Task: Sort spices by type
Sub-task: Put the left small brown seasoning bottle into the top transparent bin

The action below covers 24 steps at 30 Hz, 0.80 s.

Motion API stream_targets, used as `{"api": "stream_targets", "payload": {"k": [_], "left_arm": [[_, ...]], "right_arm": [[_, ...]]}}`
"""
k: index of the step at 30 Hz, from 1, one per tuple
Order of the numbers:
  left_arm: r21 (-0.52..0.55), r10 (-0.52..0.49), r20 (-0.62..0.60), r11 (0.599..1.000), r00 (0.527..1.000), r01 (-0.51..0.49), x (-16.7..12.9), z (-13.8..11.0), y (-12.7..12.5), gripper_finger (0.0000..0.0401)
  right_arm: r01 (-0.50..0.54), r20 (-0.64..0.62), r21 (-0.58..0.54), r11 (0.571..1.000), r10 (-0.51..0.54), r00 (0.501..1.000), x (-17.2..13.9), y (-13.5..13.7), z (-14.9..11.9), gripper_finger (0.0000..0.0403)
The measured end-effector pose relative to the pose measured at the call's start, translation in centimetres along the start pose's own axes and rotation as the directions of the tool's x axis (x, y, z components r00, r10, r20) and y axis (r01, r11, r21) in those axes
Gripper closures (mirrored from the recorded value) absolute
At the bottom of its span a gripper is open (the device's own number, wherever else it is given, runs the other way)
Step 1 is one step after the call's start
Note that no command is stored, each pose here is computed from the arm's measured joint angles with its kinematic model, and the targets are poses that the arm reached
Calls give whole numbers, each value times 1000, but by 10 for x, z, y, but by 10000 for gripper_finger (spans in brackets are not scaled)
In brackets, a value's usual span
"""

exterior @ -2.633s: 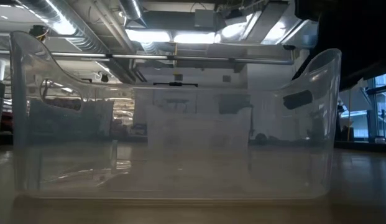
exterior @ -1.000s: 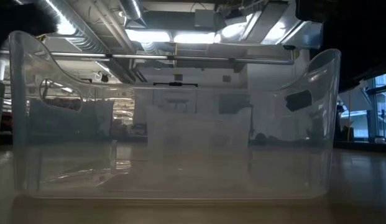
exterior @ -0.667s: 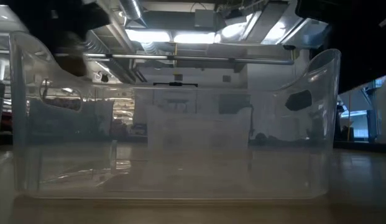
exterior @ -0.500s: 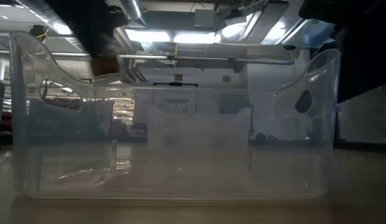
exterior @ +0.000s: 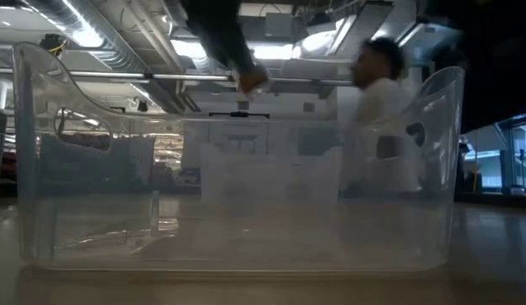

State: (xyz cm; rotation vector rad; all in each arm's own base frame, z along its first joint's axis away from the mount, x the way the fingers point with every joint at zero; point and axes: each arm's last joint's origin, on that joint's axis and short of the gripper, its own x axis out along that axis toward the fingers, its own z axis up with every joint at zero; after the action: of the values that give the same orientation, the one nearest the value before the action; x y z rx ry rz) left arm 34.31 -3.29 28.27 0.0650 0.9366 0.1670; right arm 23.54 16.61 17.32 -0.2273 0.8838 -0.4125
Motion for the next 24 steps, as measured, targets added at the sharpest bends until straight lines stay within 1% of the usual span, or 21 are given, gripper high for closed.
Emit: {"api": "stream_targets", "payload": {"k": [4,7,11,14,16,21,24], "left_arm": [[-25,42,-64,999,997,-43,25,6,17,232],[-17,56,-108,998,993,-58,41,14,25,232],[-24,67,-183,997,981,-73,63,23,34,232],[-37,80,-205,995,975,-89,79,26,42,232],[-35,87,-223,995,971,-97,90,25,48,232],[-46,99,-318,992,943,-119,117,12,59,232],[-56,83,-335,993,939,-107,127,9,62,232]], "right_arm": [[21,12,-2,1000,-21,1000,7,-1,-10,178],[38,30,1,999,-38,999,12,-2,-17,178],[53,14,-23,998,-53,998,15,-4,-25,178],[60,4,-36,998,-60,998,18,-6,-31,178],[66,-3,-45,997,-66,998,20,-7,-35,178],[71,-11,-53,996,-71,997,24,-9,-43,178],[67,-15,-55,996,-68,998,26,-10,-47,178]]}}
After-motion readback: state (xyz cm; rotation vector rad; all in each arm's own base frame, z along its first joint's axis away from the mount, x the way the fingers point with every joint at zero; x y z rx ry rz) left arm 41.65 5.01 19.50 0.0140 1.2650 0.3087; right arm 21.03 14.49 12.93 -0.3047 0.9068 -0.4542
